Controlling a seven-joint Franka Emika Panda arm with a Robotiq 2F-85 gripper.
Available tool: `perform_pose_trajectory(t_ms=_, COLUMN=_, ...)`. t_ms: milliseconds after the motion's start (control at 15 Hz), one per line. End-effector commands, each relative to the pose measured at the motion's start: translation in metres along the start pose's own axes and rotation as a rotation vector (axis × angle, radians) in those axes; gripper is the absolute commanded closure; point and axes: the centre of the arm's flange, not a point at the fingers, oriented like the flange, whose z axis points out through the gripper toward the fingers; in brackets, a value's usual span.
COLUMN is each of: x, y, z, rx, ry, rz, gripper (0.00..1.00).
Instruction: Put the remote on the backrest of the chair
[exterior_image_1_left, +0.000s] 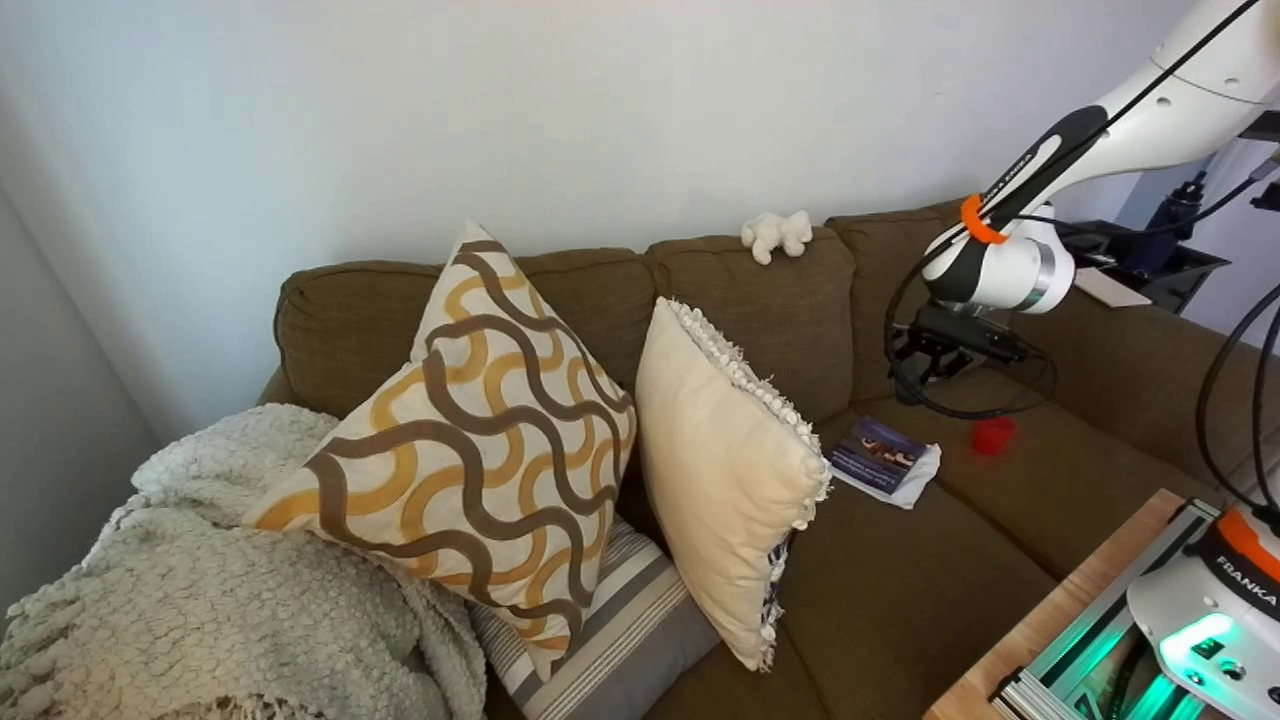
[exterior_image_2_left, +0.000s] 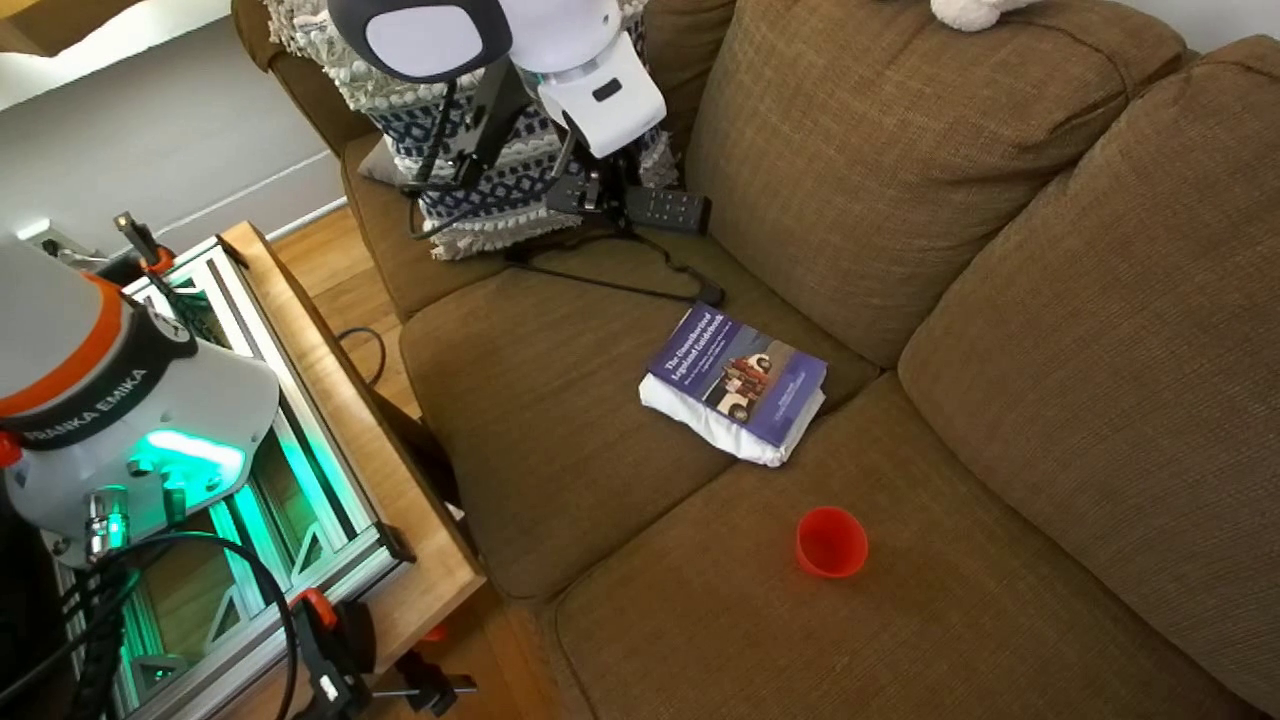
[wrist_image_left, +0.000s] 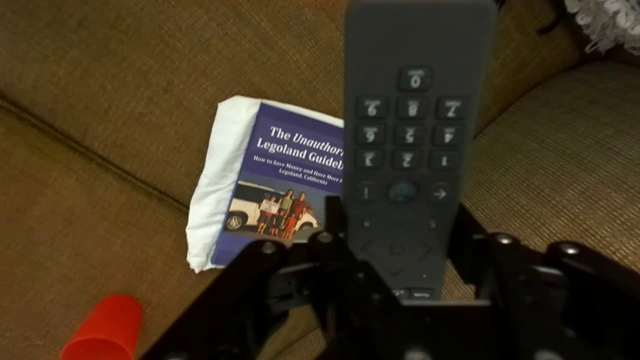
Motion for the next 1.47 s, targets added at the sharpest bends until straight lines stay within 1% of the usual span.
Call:
perform_pose_trajectory(t_ms=0, x=0.000, y=-0.055, z=0.012, rx=0.150, ry=0.014, rz=0.105, gripper=0.74)
perform_pose_trajectory(t_ms=133, x=0.008, y=-0.109, z=-0.007, rx=0.238, ry=0.038, rz=0.151, gripper=0.74)
perform_pose_trajectory(t_ms=200, x=0.019, y=-0.132, z=-0.029, rx=0.282, ry=0.041, rz=0.180, gripper=0.74)
perform_pose_trajectory(t_ms=333, x=0.041, y=-0.161, z=-0.074, rx=0.374, ry=0.065, rz=0.238, gripper=0.74)
perform_pose_trajectory(t_ms=467, x=0.069, y=-0.186, z=-0.115, rx=0.468, ry=0.118, rz=0.295, gripper=0.74)
perform_pose_trajectory(t_ms=533, x=0.087, y=-0.200, z=-0.134, rx=0.523, ry=0.151, rz=0.312, gripper=0.74)
perform_pose_trajectory(t_ms=600, x=0.101, y=-0.214, z=-0.149, rx=0.586, ry=0.194, rz=0.290, gripper=0.74)
perform_pose_trajectory(t_ms=667, x=0.072, y=-0.192, z=-0.131, rx=0.502, ry=0.165, rz=0.266, gripper=0.49)
perform_pose_trajectory(t_ms=733, x=0.084, y=-0.202, z=-0.151, rx=0.546, ry=0.189, rz=0.273, gripper=0.49)
perform_pose_trajectory(t_ms=800, x=0.092, y=-0.207, z=-0.162, rx=0.571, ry=0.202, rz=0.278, gripper=0.49)
perform_pose_trajectory(t_ms=933, x=0.095, y=-0.210, z=-0.164, rx=0.580, ry=0.203, rz=0.282, gripper=0.49)
perform_pose_trajectory(t_ms=1000, x=0.094, y=-0.210, z=-0.160, rx=0.577, ry=0.198, rz=0.283, gripper=0.74)
perform_pose_trajectory(t_ms=1067, x=0.094, y=-0.218, z=-0.157, rx=0.593, ry=0.194, rz=0.265, gripper=0.74)
perform_pose_trajectory(t_ms=1133, x=0.093, y=-0.246, z=-0.152, rx=0.626, ry=0.233, rz=0.216, gripper=0.74)
perform_pose_trajectory(t_ms=1200, x=0.092, y=-0.263, z=-0.153, rx=0.635, ry=0.272, rz=0.168, gripper=0.74)
perform_pose_trajectory(t_ms=1267, x=0.091, y=-0.299, z=-0.154, rx=0.640, ry=0.298, rz=0.097, gripper=0.74)
perform_pose_trajectory(t_ms=1333, x=0.087, y=-0.317, z=-0.155, rx=0.646, ry=0.312, rz=0.055, gripper=0.74)
perform_pose_trajectory(t_ms=1400, x=0.086, y=-0.341, z=-0.152, rx=0.617, ry=0.325, rz=0.004, gripper=0.74)
